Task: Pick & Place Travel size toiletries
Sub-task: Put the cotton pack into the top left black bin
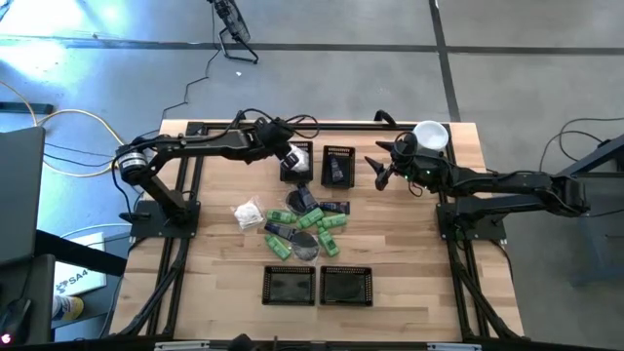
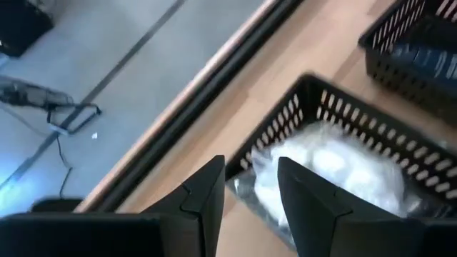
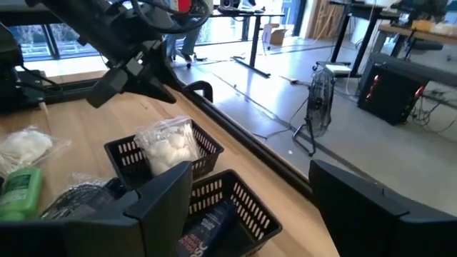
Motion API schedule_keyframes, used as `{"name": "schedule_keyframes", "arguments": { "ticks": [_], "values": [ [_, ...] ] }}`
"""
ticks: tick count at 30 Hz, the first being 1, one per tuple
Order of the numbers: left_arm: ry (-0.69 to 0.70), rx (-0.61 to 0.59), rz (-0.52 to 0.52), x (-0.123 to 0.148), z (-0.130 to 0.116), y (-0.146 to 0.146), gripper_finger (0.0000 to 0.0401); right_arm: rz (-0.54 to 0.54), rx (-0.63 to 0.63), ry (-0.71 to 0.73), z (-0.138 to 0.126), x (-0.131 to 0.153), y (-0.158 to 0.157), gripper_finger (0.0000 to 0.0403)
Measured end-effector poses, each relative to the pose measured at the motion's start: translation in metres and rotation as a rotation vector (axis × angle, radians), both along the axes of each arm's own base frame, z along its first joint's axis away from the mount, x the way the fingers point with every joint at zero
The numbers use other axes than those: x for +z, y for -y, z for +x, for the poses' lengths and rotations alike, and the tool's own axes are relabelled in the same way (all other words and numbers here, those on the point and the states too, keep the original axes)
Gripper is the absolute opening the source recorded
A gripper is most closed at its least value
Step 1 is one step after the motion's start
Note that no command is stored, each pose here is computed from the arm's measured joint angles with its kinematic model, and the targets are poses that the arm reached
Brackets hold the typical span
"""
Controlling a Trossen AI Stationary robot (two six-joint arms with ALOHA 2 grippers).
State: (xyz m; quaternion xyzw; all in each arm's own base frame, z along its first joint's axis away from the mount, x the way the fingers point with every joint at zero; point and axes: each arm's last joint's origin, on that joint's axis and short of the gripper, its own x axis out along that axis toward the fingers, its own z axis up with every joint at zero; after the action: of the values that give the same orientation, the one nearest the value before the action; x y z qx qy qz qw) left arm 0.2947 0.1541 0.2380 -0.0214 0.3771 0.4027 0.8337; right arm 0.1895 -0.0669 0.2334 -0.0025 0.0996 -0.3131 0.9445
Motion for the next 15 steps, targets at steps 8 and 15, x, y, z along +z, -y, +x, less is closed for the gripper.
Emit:
{"name": "schedule_keyframes", "arguments": {
  "ticks": [8, 15],
  "values": [
    [0.081, -0.076, 0.146, 0.014, 0.01, -0.005, 0.0127, -0.022, -0.056, -0.01, -0.004, 0.001, 0.01, 0.0274],
    [0.123, -0.117, 0.19, 0.02, 0.014, -0.006, 0.0127, 0.01, -0.03, 0.009, -0.007, 0.0, 0.018, 0.0272]
  ]
}}
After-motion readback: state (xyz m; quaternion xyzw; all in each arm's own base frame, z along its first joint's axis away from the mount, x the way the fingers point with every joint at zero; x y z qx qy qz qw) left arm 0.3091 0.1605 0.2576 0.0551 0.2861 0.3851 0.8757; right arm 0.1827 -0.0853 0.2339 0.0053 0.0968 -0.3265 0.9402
